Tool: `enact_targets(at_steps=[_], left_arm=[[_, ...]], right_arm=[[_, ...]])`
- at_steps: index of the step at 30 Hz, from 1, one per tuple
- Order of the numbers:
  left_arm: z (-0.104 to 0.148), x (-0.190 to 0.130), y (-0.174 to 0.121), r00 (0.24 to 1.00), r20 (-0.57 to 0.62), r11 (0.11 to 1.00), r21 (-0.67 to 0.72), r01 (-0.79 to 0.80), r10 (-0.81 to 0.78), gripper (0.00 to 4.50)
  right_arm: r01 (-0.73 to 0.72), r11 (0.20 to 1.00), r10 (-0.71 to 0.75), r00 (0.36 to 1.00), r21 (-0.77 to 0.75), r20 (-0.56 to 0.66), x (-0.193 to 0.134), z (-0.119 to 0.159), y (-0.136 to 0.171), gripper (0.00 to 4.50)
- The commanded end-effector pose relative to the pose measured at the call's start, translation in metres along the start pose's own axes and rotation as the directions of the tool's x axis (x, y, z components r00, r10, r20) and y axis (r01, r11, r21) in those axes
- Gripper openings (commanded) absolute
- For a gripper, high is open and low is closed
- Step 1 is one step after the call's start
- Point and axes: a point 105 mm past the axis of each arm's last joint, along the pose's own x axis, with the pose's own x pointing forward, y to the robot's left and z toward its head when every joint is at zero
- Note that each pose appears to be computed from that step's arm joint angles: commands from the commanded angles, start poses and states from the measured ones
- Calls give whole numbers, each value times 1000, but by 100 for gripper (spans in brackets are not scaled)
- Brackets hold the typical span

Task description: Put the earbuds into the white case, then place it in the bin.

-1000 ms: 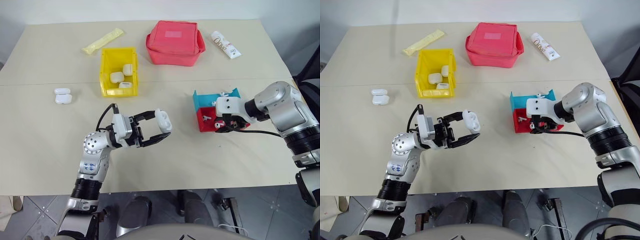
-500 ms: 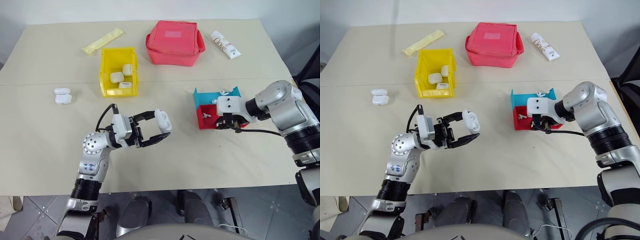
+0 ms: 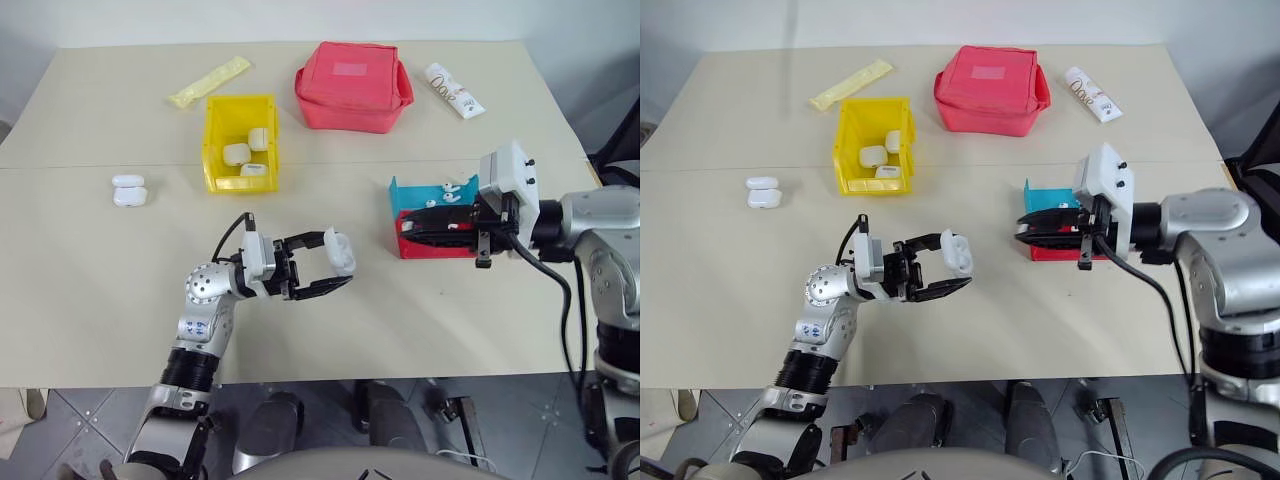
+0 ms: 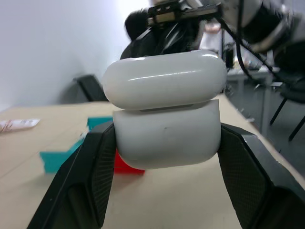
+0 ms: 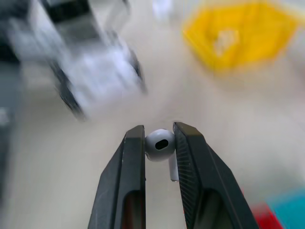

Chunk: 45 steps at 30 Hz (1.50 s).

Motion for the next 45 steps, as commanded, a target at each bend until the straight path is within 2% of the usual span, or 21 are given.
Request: enact_targets(at_steps=[1, 4, 8, 33, 45], left_arm=[[7, 6, 6, 998, 51, 999, 19, 35, -36, 282], [8, 14, 6, 993, 69, 996, 13, 91, -92, 282], [11, 21, 7, 985, 92, 989, 5, 145, -145, 282], [30, 33, 15, 970, 174, 986, 19, 167, -168, 282], [31, 35, 19, 967, 183, 984, 37, 176, -180, 282]], right_arm=[[19, 1000, -21, 990, 16, 141, 5, 21, 13, 49], [30, 997, -45, 971, 68, 234, 16, 24, 18, 49], [49, 991, -82, 958, 125, 275, 27, 23, 15, 49], [89, 973, -148, 948, 214, 281, 42, -20, 16, 49], [73, 979, -113, 972, 191, 207, 35, -37, 18, 49]])
